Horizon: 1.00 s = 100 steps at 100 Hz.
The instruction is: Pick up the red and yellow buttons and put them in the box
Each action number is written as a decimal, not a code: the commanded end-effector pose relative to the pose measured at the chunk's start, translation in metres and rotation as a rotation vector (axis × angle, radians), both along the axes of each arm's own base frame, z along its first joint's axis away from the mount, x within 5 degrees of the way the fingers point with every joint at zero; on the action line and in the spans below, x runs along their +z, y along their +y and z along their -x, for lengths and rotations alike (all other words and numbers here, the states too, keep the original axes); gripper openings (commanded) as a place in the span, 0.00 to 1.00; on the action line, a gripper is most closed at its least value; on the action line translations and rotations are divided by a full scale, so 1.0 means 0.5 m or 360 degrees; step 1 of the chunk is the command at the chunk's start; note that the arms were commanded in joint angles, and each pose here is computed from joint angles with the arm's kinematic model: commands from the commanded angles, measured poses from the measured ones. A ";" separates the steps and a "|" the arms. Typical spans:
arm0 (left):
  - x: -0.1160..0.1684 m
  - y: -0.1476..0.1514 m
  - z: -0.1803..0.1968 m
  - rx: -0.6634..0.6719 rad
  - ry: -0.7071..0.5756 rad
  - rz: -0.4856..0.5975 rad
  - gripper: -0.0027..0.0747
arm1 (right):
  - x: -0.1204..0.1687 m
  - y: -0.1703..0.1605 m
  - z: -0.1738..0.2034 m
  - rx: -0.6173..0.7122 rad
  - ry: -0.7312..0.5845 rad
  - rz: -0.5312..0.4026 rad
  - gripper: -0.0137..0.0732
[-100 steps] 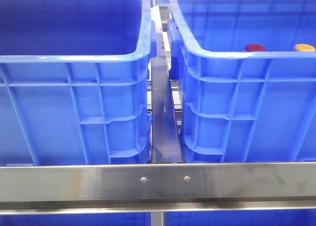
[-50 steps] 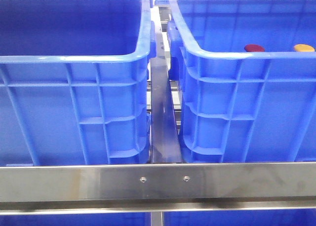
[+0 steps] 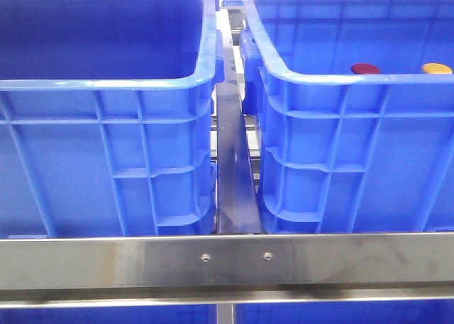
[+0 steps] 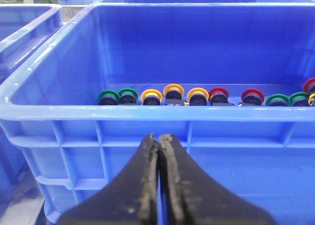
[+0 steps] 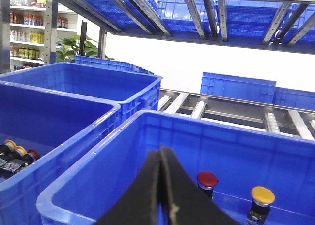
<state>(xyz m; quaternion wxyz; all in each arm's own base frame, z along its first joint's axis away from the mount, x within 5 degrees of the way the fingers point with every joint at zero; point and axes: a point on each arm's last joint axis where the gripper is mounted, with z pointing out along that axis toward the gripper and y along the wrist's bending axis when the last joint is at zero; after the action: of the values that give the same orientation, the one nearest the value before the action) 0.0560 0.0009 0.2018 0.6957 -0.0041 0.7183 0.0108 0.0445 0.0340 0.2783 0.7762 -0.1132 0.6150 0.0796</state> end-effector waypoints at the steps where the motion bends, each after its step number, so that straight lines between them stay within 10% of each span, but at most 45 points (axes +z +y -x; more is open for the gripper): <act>1: -0.019 0.001 0.000 0.0012 -0.0081 0.0016 0.01 | 0.018 -0.001 0.002 -0.0011 -0.0038 -0.0027 0.08; 100: -0.019 0.001 0.000 0.0012 -0.0081 0.0016 0.01 | 0.018 0.003 0.011 0.0075 -0.0061 -0.0009 0.08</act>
<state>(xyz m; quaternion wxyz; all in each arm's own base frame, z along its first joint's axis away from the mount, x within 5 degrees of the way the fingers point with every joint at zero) 0.0560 0.0009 0.2018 0.6954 -0.0036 0.7185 0.0114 0.0401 0.0366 0.2789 0.7789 -0.1304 0.6057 0.0970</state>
